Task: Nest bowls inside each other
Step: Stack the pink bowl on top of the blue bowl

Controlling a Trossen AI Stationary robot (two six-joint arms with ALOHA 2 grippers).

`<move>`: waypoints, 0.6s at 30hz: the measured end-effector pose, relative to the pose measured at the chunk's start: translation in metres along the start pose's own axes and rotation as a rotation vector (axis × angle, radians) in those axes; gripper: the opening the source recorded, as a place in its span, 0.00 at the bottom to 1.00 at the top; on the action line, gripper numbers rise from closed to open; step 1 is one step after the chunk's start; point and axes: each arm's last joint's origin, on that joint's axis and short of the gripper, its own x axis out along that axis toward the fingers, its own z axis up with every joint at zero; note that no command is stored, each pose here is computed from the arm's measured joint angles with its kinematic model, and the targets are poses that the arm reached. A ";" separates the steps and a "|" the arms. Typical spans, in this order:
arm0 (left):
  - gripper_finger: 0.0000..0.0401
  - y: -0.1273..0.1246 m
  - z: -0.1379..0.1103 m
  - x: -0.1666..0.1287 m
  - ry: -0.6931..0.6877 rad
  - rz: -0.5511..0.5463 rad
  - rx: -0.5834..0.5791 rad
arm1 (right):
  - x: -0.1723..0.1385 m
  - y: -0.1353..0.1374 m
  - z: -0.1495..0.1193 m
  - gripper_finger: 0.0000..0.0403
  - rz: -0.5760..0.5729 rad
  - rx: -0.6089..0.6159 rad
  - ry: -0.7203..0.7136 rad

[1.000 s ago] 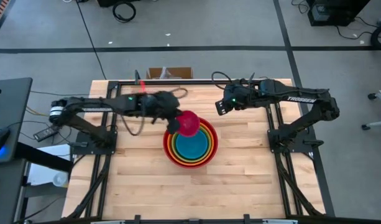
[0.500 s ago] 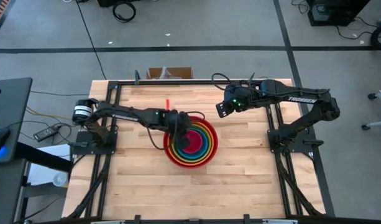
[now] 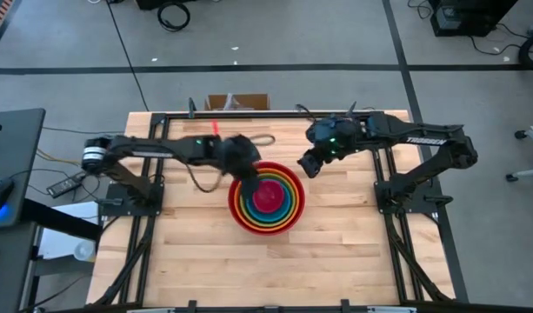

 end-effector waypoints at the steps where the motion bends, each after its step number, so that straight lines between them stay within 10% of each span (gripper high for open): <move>1: 0.45 0.001 0.004 -0.010 -0.038 -0.007 0.002 | -0.004 0.005 0.003 0.40 0.063 -0.021 -0.039; 8: 0.39 0.012 0.014 -0.057 -0.240 0.072 -0.017 | -0.038 0.011 0.015 0.34 0.194 -0.068 -0.283; 18: 0.31 0.020 -0.027 0.028 0.025 0.125 0.002 | -0.040 -0.007 0.025 0.28 0.100 -0.022 -0.322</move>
